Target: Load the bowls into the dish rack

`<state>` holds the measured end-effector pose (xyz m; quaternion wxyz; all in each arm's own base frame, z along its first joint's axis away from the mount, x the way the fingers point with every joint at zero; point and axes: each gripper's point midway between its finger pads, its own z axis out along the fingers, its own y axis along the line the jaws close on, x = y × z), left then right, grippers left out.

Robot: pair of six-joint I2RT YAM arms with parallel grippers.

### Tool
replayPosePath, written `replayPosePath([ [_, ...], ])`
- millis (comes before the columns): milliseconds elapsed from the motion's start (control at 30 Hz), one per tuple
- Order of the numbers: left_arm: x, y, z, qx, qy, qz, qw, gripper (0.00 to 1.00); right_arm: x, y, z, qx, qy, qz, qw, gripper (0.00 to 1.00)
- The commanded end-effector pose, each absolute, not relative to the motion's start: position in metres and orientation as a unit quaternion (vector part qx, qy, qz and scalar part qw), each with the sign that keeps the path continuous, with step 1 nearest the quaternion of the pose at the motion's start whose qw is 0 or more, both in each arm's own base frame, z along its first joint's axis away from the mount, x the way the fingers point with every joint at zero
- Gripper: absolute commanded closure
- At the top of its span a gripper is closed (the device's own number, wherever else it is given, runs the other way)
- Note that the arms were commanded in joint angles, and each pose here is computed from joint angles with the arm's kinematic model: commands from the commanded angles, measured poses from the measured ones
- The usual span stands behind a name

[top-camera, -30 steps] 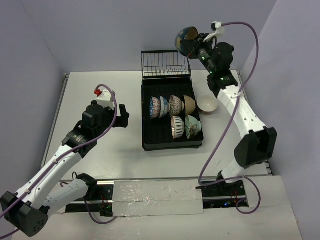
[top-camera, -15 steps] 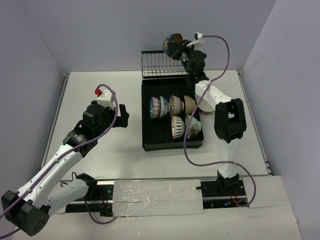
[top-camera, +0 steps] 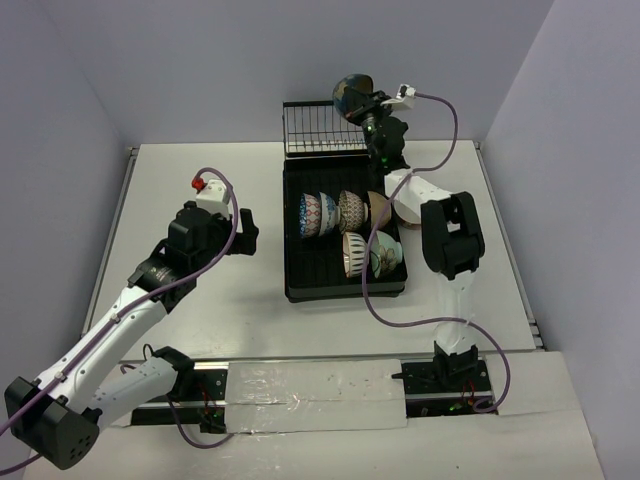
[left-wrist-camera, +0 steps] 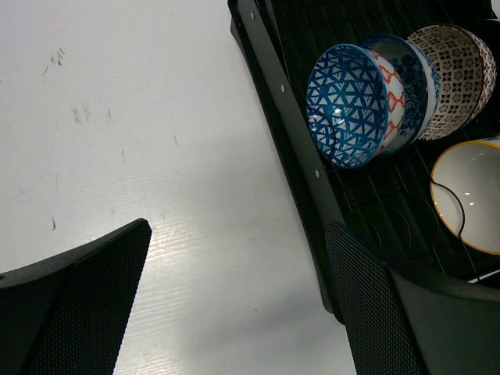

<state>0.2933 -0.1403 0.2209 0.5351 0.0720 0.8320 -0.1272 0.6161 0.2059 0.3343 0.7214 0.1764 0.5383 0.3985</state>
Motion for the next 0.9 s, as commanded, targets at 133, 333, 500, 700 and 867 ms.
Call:
replayPosePath([
  [133,0.295,-0.14,0.226,0.076,0.824,-0.13,0.546,0.01,0.602,0.2,0.379,0.205,0.438,0.458,0.746,1.0],
  [333,0.294,-0.14,0.229,0.076,0.821,-0.132,0.55,0.01,0.6,0.202,0.35,0.237,0.448,0.466,0.725,1.0],
  [500,0.293,-0.14,0.231,0.076,0.819,-0.134,0.552,0.01,0.592,0.2,0.335,0.259,0.459,0.459,0.716,1.0],
  [700,0.293,-0.14,0.232,0.077,0.819,-0.135,0.553,0.01,0.583,0.195,0.316,0.28,0.462,0.468,0.7,1.0],
  [867,0.293,-0.14,0.23,0.077,0.82,-0.136,0.551,0.01,0.573,0.195,0.305,0.288,0.463,0.479,0.688,0.99],
])
